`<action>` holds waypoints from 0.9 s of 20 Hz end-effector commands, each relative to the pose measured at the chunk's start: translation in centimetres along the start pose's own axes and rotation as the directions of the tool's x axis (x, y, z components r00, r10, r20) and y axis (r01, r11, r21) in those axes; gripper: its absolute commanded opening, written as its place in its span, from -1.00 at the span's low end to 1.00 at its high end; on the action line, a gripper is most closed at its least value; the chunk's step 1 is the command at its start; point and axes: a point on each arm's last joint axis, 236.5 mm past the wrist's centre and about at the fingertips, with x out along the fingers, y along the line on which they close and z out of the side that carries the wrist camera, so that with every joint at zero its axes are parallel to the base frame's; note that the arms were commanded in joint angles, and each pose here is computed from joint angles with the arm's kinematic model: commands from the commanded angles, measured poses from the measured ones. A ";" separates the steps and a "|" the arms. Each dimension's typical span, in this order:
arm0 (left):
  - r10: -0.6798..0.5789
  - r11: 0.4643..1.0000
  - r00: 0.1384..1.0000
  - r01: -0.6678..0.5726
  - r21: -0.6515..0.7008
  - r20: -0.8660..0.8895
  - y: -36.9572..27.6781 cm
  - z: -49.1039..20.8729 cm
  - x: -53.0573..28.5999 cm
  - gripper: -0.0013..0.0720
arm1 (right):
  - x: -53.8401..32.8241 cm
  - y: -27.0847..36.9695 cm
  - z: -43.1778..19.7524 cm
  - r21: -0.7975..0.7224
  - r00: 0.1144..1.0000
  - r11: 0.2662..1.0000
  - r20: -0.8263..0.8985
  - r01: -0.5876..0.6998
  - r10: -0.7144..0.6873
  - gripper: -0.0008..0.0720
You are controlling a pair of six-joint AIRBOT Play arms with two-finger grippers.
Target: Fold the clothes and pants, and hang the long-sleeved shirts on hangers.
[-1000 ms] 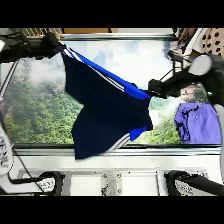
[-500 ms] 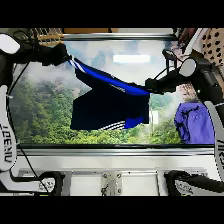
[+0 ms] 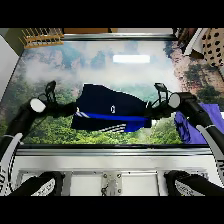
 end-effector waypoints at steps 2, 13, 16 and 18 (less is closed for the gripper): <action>0.050 0.994 0.998 -0.054 -0.096 -0.042 4.0 -4.9 3.8 -0.95 | 3.7 -0.1 -4.2 -0.011 0.998 1.000 -0.063 0.013 -0.014 -0.91; 0.049 0.995 0.994 -0.058 -0.087 -0.097 3.9 -5.6 3.9 -0.38 | 4.5 1.4 -5.4 0.039 0.995 0.998 -0.082 -0.058 0.061 -0.04; 0.006 0.999 1.000 -0.006 -0.045 0.003 1.8 -3.9 0.6 0.14 | 0.7 3.6 -4.0 0.014 0.982 0.982 -0.024 -0.188 0.188 0.64; -0.029 1.000 0.999 0.029 -0.009 0.021 0.2 -4.2 -1.8 0.14 | -3.1 2.8 -3.2 -0.002 0.973 0.974 0.020 -0.228 0.228 0.72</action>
